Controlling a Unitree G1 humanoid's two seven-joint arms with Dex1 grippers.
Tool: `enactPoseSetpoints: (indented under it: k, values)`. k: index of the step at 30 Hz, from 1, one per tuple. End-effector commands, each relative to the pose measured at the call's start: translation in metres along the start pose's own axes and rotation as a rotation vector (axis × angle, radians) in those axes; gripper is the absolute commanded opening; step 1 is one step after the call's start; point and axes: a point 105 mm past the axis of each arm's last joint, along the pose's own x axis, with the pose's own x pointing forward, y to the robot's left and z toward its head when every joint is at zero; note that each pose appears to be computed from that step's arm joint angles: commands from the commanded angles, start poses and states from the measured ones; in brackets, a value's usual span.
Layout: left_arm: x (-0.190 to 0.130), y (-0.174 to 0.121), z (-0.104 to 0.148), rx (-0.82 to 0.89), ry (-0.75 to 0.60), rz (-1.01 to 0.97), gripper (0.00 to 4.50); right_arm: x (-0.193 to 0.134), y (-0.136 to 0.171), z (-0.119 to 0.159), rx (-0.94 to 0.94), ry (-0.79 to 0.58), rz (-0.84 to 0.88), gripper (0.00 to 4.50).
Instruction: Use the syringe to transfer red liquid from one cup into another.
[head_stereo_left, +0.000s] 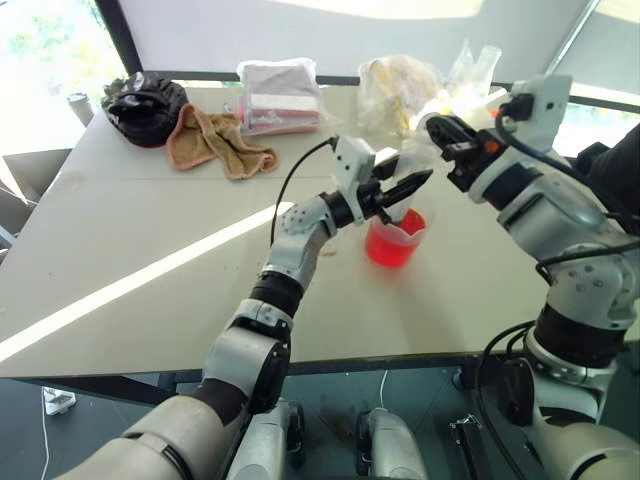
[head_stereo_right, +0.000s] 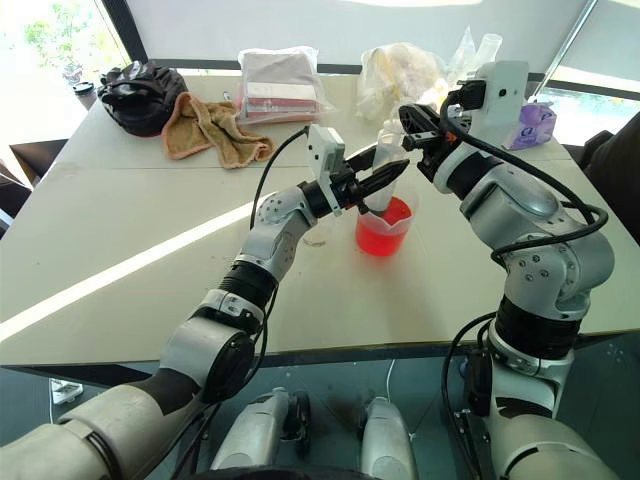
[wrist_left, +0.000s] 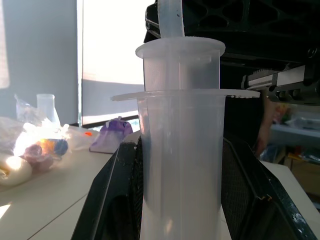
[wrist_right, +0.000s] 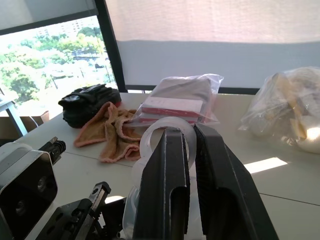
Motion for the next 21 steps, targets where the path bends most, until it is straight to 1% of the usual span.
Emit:
enactPoseSetpoints:
  k: [1, 9, 14, 21]
  values:
    - [0.007, -0.03, -0.022, -0.023, 0.073, -0.133, 1.45, -0.01, 0.0, 0.064, -0.048, -0.251, -0.018, 0.03]
    - [0.008, -0.029, -0.021, -0.017, 0.069, -0.129, 1.45, -0.01, 0.002, 0.06, -0.052, -0.232, -0.012, 0.03]
    - [0.013, -0.024, -0.007, 0.0, 0.032, -0.117, 1.45, -0.01, 0.009, 0.042, -0.053, -0.155, 0.031, 0.03]
    - [0.019, -0.02, 0.015, 0.029, -0.026, -0.11, 1.45, -0.011, 0.014, 0.034, -0.037, -0.12, 0.066, 0.03]
